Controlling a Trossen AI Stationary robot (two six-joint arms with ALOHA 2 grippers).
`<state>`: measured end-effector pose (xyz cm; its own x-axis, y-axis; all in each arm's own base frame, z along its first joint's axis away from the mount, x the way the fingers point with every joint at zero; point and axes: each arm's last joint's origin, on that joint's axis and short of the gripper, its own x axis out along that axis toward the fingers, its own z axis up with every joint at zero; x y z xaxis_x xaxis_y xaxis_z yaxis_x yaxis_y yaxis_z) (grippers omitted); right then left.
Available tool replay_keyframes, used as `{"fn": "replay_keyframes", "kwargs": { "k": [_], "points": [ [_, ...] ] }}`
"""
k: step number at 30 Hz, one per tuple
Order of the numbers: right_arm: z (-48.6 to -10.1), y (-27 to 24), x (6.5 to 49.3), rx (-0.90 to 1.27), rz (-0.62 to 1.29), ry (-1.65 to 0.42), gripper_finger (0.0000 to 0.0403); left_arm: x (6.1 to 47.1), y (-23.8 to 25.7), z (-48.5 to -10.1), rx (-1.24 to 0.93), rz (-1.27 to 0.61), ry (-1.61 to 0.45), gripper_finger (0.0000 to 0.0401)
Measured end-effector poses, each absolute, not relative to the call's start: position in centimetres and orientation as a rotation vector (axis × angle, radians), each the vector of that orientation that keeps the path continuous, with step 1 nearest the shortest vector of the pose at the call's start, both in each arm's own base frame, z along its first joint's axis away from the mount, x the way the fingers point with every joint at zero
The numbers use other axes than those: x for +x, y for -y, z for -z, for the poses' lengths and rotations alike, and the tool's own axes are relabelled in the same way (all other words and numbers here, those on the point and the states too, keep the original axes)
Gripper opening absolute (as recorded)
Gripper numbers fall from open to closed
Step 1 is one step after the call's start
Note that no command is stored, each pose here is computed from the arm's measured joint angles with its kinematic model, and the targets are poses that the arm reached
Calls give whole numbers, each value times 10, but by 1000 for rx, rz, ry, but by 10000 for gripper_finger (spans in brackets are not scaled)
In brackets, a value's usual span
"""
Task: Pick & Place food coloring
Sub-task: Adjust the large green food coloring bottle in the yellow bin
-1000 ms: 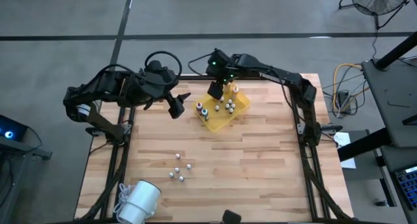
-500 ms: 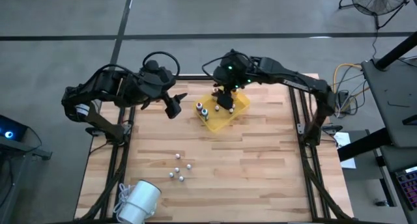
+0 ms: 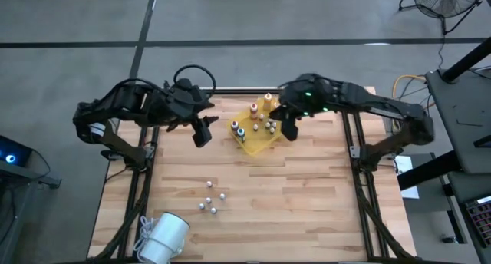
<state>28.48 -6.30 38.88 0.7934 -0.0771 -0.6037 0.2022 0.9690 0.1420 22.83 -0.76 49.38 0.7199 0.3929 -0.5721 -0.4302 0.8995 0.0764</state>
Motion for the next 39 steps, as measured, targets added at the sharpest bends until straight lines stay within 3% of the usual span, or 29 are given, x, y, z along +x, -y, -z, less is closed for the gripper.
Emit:
{"fn": "replay_keyframes", "kwargs": {
  "k": [3, 9, 21, 27, 39],
  "points": [
    [-391, 55, 266, 241, 151, -563, 16, 229, 9, -490, -69, -440, -640, 136],
    [-392, 47, 246, 290, 151, -477, 9, 230, 9, -487, -65, -438, -659, 91],
    [-379, 44, 258, 274, 128, -529, 9, 231, 9, -485, -71, -441, -665, 52],
    [-376, 44, 260, 272, 128, -540, 9, 231, 11, -485, -70, -437, -664, 6],
    [-346, 45, 262, 312, 145, -616, 9, 229, 10, -486, -64, -442, -657, 0]
  ]
}}
